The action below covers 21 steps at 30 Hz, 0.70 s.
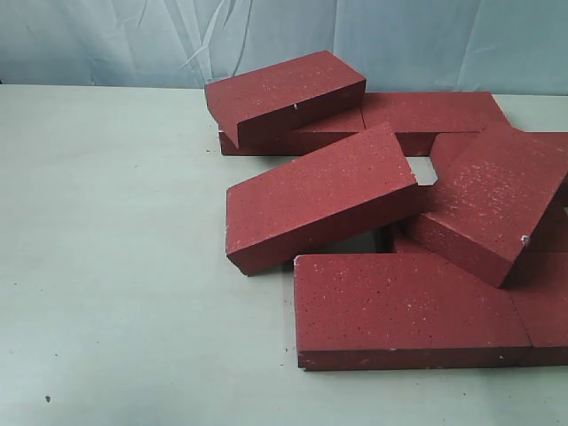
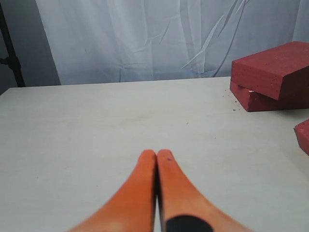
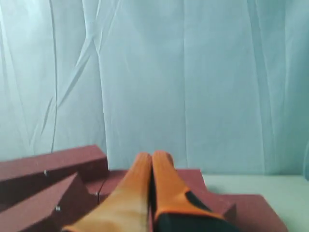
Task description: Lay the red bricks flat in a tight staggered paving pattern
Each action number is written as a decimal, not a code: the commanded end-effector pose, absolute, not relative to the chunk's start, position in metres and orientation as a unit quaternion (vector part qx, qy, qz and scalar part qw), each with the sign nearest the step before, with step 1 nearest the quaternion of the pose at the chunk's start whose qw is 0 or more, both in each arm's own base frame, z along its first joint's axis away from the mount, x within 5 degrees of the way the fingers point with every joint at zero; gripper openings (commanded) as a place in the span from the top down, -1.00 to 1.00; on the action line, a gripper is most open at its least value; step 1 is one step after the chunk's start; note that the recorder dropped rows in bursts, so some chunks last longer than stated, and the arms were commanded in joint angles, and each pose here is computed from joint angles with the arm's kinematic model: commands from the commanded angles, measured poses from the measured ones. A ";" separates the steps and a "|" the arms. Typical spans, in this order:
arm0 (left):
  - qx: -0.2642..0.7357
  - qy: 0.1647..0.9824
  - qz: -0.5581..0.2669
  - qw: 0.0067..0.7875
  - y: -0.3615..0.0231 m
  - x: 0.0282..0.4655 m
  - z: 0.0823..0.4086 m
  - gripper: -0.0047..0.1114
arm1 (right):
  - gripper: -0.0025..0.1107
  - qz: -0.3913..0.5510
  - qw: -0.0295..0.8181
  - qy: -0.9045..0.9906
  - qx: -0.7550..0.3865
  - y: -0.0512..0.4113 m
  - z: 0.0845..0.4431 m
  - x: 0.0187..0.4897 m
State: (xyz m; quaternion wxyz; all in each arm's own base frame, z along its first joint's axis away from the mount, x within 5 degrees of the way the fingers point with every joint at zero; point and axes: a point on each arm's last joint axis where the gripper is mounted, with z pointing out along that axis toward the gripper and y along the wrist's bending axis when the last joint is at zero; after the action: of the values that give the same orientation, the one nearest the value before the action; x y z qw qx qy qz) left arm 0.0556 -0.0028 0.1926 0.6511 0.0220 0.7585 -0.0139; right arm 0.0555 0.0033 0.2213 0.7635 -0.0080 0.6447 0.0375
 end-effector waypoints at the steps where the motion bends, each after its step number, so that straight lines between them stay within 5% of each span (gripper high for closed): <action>1: 0.023 0.756 -0.015 0.654 -0.003 0.055 0.192 0.92 | 0.97 0.034 0.816 0.577 -0.006 0.002 0.236 0.051; 21: 0.023 0.756 -0.015 0.654 -0.003 0.055 0.192 0.92 | 0.97 0.037 0.859 0.510 0.001 0.001 0.249 0.045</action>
State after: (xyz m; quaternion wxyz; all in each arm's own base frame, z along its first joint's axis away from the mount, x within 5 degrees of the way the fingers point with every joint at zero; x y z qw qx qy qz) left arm 0.0556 -0.0028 0.1926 0.6511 0.0220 0.7585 -0.0139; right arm 0.0463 0.0017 0.2485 0.8559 -0.0019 0.5157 0.0383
